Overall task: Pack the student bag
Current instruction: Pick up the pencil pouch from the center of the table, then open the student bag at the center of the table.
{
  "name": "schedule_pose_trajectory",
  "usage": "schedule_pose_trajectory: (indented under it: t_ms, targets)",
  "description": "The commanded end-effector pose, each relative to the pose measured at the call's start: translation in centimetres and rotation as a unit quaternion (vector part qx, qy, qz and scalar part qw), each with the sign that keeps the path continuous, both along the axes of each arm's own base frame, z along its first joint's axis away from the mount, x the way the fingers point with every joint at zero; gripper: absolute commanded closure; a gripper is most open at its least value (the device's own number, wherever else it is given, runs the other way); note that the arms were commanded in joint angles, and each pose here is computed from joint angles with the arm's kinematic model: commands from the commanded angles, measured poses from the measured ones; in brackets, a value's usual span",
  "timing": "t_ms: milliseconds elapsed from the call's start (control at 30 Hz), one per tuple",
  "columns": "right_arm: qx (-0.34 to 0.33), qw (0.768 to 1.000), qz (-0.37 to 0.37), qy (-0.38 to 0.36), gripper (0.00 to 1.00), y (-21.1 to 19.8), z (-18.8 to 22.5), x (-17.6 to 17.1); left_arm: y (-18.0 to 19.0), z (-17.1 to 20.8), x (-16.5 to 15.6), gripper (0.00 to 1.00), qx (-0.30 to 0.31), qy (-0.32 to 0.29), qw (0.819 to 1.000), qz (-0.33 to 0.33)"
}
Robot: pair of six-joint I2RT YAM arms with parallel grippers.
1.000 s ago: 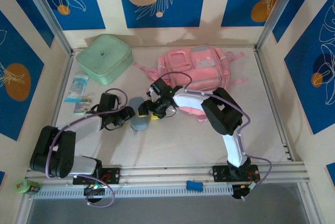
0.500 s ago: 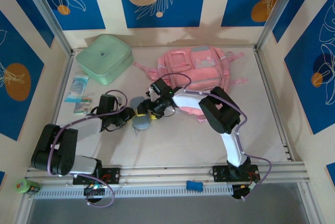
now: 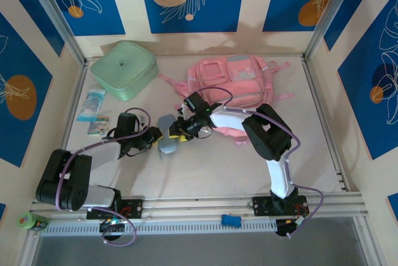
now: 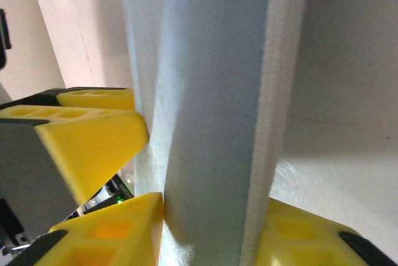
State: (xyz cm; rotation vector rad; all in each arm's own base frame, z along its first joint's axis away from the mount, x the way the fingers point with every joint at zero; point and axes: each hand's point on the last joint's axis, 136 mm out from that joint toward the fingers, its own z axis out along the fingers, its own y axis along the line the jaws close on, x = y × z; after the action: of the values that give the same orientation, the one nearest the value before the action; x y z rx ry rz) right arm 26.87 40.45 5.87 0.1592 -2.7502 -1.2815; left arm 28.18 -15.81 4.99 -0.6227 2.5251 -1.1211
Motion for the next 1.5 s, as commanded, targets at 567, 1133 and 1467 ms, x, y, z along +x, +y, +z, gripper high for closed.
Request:
schedule_pose_trajectory:
  t_ms: [567,1133,1467]
  targets:
    - [0.044,0.996,-0.041,-0.062,0.79,-7.5,8.8,0.4,-2.5,9.1,1.2,0.44,-0.040,-0.093,0.994,-0.049]
    - [0.052,0.970,-0.215,-0.099,0.81,-25.2,17.5,0.7,-14.5,15.4,5.8,0.31,0.199,-0.314,0.871,-0.321]
    - [0.025,0.932,-0.352,-0.082,0.82,-33.3,16.2,0.2,-25.1,11.3,6.5,0.28,0.280,-0.394,0.718,-0.501]
